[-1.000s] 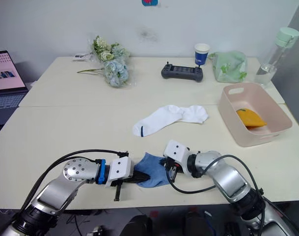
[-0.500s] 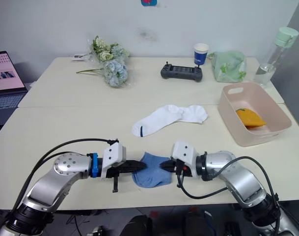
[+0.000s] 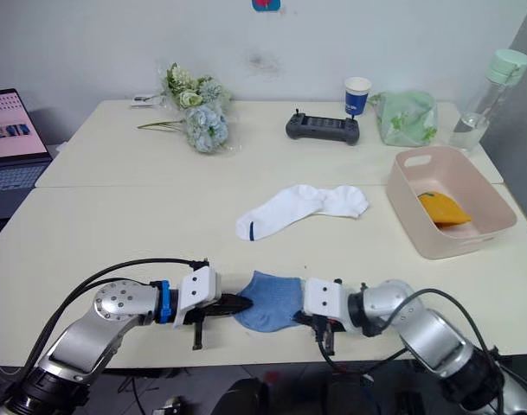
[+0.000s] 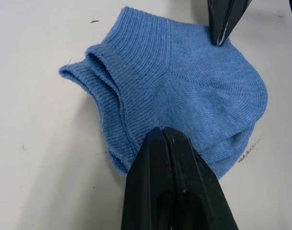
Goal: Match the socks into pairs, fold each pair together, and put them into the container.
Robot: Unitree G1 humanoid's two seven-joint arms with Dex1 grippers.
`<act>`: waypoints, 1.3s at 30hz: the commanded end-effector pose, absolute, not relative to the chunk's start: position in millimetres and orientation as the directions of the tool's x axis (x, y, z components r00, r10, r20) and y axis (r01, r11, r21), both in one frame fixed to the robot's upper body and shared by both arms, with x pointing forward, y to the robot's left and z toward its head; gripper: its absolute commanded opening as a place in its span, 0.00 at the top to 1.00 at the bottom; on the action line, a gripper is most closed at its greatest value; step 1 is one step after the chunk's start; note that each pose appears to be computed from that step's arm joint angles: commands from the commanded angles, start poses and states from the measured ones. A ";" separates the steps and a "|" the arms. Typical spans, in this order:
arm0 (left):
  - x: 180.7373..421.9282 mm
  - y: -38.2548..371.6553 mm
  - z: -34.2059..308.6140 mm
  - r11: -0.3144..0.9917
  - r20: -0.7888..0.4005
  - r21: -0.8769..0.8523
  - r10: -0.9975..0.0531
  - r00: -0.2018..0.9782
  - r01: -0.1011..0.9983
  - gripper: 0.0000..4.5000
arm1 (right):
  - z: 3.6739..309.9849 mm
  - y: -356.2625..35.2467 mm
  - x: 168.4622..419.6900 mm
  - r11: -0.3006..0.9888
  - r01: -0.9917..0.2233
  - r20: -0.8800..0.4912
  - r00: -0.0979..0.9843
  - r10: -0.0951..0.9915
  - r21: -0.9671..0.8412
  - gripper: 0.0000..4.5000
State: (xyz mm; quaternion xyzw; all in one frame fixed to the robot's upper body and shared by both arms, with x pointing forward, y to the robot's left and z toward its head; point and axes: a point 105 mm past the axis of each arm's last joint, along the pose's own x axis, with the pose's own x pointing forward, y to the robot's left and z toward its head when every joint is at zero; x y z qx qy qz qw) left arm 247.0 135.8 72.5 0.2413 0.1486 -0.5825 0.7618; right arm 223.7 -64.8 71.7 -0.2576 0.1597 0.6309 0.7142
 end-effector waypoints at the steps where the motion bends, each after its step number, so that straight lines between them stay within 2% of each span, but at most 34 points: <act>1: 244.4 128.4 88.0 0.182 -0.474 0.196 -0.842 0.256 0.964 1.00 | 93.7 -61.2 224.0 0.109 -0.979 -0.481 0.180 0.858 -0.172 0.99; 6: 244.4 120.1 96.8 0.167 -0.459 0.182 -0.857 0.234 0.969 1.00 | 110.8 -68.8 230.7 0.213 -0.965 -0.419 0.257 0.871 -0.150 0.99; 10: 245.7 120.6 85.0 0.179 -0.482 0.175 -0.842 0.243 0.968 1.00 | 118.2 -73.9 243.9 0.372 -0.918 -0.373 0.397 0.839 -0.140 0.99; 14: 243.3 141.6 59.6 0.213 -0.563 0.138 -0.786 0.254 0.967 1.00 | 108.3 -79.6 246.0 0.435 -0.900 -0.446 0.378 0.811 0.028 0.99; 17: 240.1 152.9 52.1 0.239 -0.584 0.122 -0.767 0.264 0.963 1.00 | 108.4 -82.0 254.3 0.508 -0.852 -0.454 0.406 0.793 0.125 0.87; 23: 234.5 160.3 49.5 0.257 -0.593 0.116 -0.757 0.275 0.959 1.00 | 100.2 -74.9 246.9 0.532 -0.771 -0.502 0.325 0.801 0.350 0.40; 27: 233.5 162.0 50.3 0.264 -0.593 0.118 -0.754 0.281 0.957 1.00 | 90.0 -67.2 241.6 0.546 -0.721 -0.530 0.290 0.797 0.426 0.07; 28: 233.6 162.0 50.5 0.263 -0.594 0.121 -0.753 0.282 0.957 1.00 | 88.3 -63.2 240.9 0.543 -0.712 -0.529 0.280 0.801 0.445 0.02; 39: 236.5 160.5 55.7 0.272 -0.586 0.121 -0.757 0.290 0.955 1.00 | 81.1 -6.9 242.9 0.457 -0.628 -0.465 0.166 0.869 0.630 0.00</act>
